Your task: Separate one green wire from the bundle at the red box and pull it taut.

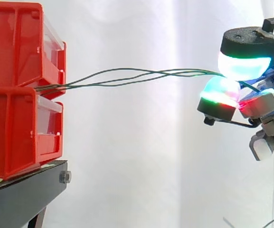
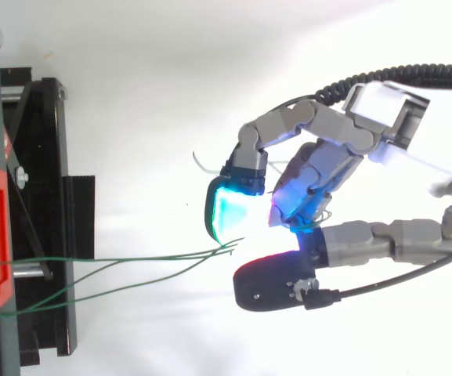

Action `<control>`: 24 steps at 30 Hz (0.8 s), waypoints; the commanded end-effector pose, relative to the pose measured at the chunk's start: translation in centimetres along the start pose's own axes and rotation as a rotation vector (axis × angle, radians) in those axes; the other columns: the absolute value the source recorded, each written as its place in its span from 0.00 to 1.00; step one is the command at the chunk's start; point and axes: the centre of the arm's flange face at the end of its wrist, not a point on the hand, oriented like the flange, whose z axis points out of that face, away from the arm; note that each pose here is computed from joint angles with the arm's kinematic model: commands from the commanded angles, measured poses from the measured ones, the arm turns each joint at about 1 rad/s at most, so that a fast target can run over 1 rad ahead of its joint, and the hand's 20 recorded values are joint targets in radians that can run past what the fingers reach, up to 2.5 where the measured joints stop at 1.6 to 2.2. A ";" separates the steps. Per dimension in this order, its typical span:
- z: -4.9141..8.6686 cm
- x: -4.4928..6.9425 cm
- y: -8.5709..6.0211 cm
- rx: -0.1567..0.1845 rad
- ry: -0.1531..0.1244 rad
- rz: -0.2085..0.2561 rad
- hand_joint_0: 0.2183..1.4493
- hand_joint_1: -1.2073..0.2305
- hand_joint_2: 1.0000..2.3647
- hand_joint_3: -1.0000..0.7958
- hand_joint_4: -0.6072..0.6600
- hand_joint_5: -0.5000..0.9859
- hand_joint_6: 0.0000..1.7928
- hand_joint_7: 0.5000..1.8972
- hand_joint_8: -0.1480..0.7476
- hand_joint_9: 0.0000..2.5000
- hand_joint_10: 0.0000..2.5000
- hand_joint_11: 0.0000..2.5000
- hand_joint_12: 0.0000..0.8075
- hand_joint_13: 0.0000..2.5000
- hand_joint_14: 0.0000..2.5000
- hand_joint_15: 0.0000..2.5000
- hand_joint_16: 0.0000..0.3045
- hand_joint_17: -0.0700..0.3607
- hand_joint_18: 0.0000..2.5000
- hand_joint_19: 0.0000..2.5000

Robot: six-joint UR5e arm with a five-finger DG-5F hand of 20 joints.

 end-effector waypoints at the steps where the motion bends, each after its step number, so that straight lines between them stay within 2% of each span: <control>1: -0.1 0.0 0.0 0.000 0.001 0.000 0.37 0.26 0.01 0.45 0.54 0.20 0.50 0.37 0.45 0.45 0.01 0.48 0.44 0.50 0.01 0.50 0.18 0.45 0.28 0.27; 2: 0.0 -0.1 0.1 0.000 -0.001 0.002 0.38 0.26 0.01 0.42 0.57 0.20 0.50 0.34 0.45 0.44 0.01 0.47 0.45 0.49 0.01 0.49 0.18 0.45 0.28 0.26; 5: 0.0 -0.1 0.1 0.000 -0.001 0.003 0.33 0.23 0.00 0.28 0.59 0.20 0.49 0.34 0.45 0.44 0.01 0.47 0.44 0.48 0.01 0.48 0.18 0.45 0.28 0.26; 8: 0.0 -0.1 0.1 0.000 -0.001 0.005 0.26 0.28 0.00 0.28 0.59 0.20 0.49 0.33 0.46 0.45 0.01 0.48 0.47 0.48 0.01 0.48 0.19 0.46 0.28 0.26; 11: -0.1 0.0 0.1 0.000 0.001 0.014 0.25 0.33 0.00 0.28 0.59 0.21 0.49 0.34 0.47 0.45 0.01 0.47 0.48 0.49 0.01 0.48 0.19 0.47 0.28 0.27; 13: -0.1 0.1 0.2 -0.002 0.001 0.030 0.26 0.35 0.00 0.28 0.59 0.21 0.49 0.34 0.47 0.45 0.01 0.47 0.48 0.49 0.01 0.48 0.19 0.46 0.28 0.27; 16: -0.1 0.2 0.2 -0.002 0.002 0.056 0.28 0.38 0.01 0.33 0.58 0.21 0.49 0.36 0.46 0.46 0.01 0.47 0.46 0.49 0.01 0.48 0.19 0.46 0.28 0.28; 18: -0.1 0.3 0.3 -0.003 0.002 0.082 0.30 0.37 0.01 0.37 0.57 0.21 0.48 0.37 0.45 0.46 0.01 0.47 0.46 0.48 0.01 0.48 0.18 0.46 0.28 0.28; 24: -0.2 0.4 0.2 -0.003 0.003 0.107 0.32 0.31 0.01 0.43 0.57 0.21 0.48 0.38 0.45 0.45 0.01 0.47 0.46 0.47 0.01 0.48 0.18 0.46 0.27 0.28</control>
